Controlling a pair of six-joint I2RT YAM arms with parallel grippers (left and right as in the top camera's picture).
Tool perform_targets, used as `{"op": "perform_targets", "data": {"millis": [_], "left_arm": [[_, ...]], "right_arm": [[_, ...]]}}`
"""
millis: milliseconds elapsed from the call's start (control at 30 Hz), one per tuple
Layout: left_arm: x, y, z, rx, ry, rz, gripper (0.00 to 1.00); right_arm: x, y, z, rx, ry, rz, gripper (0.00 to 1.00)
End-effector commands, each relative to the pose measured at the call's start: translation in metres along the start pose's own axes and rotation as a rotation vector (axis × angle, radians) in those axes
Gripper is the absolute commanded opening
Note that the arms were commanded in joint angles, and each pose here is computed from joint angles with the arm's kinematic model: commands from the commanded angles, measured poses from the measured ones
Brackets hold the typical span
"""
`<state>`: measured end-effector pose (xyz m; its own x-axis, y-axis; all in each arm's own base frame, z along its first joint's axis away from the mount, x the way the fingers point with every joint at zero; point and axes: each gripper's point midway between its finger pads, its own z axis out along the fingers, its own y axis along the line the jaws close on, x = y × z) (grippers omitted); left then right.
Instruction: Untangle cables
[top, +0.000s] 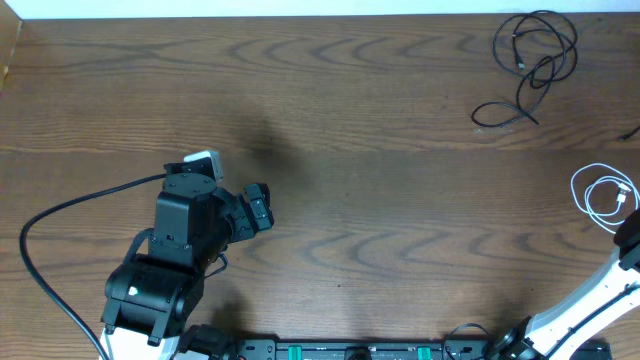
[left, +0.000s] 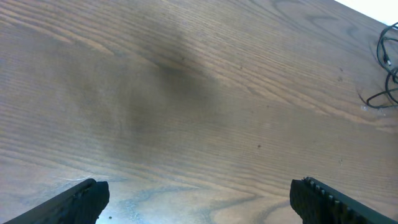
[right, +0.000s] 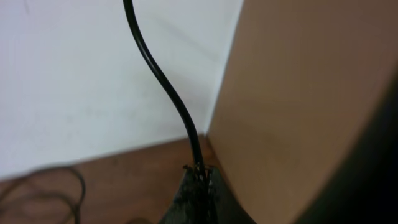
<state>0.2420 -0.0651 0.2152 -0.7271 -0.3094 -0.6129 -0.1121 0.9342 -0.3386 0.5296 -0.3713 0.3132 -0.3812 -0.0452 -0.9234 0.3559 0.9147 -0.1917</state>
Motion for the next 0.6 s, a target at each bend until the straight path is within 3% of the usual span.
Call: {"op": "perform_targets", "data": {"millis": [0, 333, 467, 567], "left_arm": [[-0.003, 0.002, -0.001, -0.012, -0.011, 0.006, 0.98], [-0.003, 0.002, -0.001, -0.012, -0.011, 0.006, 0.98], [-0.003, 0.002, -0.001, -0.012, -0.011, 0.006, 0.98], [-0.003, 0.002, -0.001, -0.012, -0.011, 0.006, 0.98]], "right_arm": [[0.050, -0.001, 0.013, 0.021, 0.113, -0.074, 0.01], [0.174, -0.019, 0.025, 0.205, 0.346, -0.068, 0.04], [0.199, -0.021, 0.022, 0.212, 0.381, -0.004, 0.26], [0.208, -0.023, 0.020, 0.224, 0.398, 0.054, 0.54]]}}
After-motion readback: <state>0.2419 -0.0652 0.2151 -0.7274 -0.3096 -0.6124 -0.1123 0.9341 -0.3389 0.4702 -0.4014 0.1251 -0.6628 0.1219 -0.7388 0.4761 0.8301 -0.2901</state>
